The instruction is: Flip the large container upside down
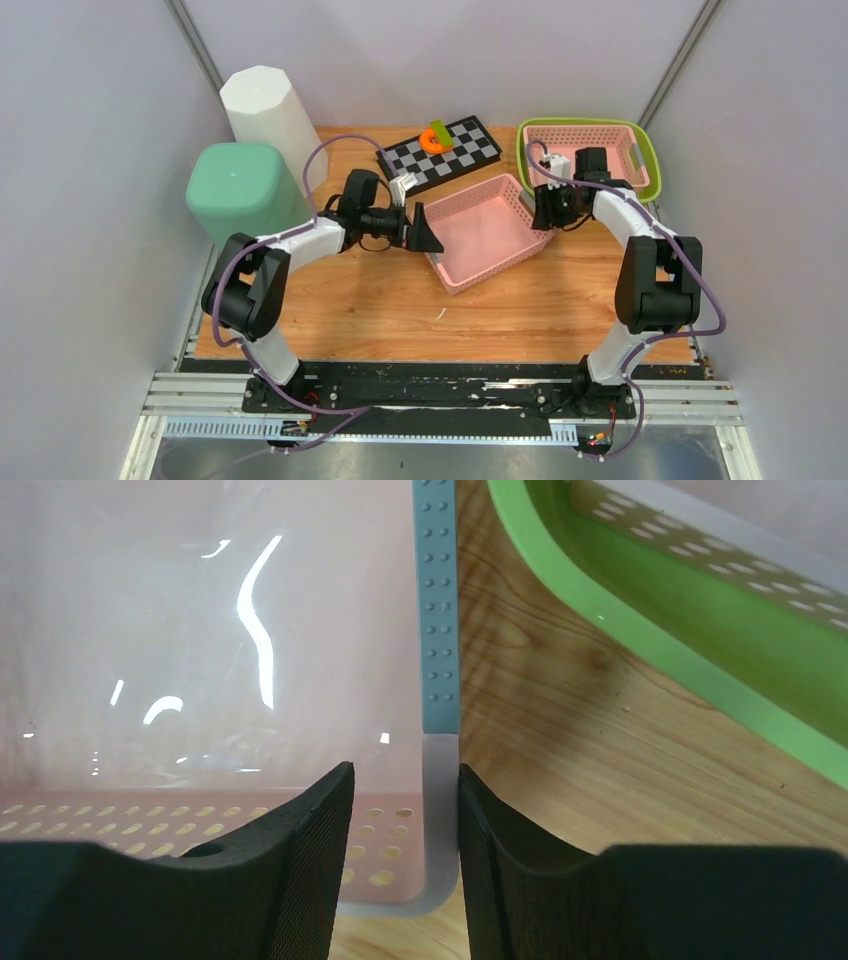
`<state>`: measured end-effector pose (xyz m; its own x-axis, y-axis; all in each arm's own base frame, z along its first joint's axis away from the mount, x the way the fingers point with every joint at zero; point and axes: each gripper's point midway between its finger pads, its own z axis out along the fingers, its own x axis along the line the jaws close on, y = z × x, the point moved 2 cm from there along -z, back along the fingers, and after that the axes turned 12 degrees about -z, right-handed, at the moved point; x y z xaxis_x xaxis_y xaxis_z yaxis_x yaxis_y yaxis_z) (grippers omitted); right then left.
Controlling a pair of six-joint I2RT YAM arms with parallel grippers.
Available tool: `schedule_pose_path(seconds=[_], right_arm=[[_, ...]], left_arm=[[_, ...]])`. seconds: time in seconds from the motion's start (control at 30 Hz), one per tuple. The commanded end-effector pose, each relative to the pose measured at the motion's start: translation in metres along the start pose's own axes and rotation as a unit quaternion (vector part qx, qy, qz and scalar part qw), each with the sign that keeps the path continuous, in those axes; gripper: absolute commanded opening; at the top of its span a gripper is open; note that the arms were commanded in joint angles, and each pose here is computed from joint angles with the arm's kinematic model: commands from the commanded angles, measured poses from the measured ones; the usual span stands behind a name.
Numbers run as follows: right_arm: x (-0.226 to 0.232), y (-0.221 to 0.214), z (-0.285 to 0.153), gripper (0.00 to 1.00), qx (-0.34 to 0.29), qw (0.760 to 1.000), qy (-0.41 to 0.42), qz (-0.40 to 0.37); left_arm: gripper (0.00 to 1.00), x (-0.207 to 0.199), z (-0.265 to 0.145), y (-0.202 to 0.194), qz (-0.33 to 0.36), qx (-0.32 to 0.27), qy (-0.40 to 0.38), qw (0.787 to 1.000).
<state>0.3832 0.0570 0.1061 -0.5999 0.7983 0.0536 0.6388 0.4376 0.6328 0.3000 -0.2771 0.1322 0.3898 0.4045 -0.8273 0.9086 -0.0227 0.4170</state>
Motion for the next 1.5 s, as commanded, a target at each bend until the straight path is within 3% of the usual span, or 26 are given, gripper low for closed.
schedule_pose_path(seconds=[0.0, 0.3, 0.73, 1.27, 1.47], right_arm=[[0.02, -0.006, -0.005, 0.43, 0.006, 0.998, 0.048, 0.029], [0.04, -0.027, -0.004, 0.4, 0.039, 0.993, 0.089, 0.066], [0.062, -0.026, -0.018, 0.4, 0.03, 0.987, 0.139, 0.074], [0.118, -0.015, -0.025, 0.47, 0.041, 0.974, 0.216, 0.046], [0.132, -0.008, -0.017, 0.48, 0.041, 0.966, 0.251, 0.049]], left_arm=[[1.0, -0.019, -0.005, 0.002, 0.019, -0.01, -0.021, 1.0], [1.0, -0.046, -0.011, 0.006, 0.0, -0.02, -0.074, 0.997], [1.0, -0.107, -0.039, 0.027, 0.017, -0.05, -0.118, 0.992], [1.0, -0.141, -0.063, 0.04, 0.012, -0.098, -0.094, 0.991], [1.0, -0.135, -0.07, 0.036, 0.009, -0.098, -0.043, 0.994]])
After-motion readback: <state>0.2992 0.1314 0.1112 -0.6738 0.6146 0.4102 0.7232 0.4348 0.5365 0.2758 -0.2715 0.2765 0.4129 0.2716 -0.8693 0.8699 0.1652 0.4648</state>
